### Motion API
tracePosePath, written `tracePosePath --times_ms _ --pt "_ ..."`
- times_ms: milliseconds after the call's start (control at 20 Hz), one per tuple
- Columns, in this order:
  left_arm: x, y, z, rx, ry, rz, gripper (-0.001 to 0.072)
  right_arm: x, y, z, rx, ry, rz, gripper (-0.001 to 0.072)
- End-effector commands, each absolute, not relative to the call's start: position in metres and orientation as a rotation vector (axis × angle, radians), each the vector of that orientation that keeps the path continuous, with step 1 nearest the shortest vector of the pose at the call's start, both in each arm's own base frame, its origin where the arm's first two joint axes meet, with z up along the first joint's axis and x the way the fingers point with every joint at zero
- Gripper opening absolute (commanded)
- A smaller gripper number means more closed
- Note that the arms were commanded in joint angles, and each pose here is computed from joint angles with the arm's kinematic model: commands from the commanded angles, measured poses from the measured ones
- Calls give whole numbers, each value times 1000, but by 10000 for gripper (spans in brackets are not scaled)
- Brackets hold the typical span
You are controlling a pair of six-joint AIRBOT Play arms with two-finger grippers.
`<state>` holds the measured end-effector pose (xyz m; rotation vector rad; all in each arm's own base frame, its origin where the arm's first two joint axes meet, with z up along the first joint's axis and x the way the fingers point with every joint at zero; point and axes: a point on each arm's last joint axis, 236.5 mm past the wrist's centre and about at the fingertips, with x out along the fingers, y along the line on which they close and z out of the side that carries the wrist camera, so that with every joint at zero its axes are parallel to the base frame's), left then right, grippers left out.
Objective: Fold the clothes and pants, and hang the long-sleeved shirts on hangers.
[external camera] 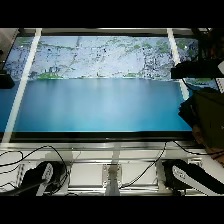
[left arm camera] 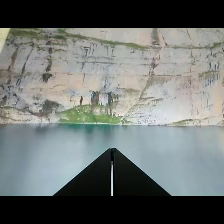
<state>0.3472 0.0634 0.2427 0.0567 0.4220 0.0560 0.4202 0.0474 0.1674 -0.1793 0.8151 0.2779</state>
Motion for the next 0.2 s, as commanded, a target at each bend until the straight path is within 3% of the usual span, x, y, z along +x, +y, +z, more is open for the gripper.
tracePosePath --times_ms 0,150 --pt "347 64 243 57 422 57 33 435 53 180 -241 738 230 38" --pt "347 64 243 57 422 57 33 435 58 181 -224 730 241 38"
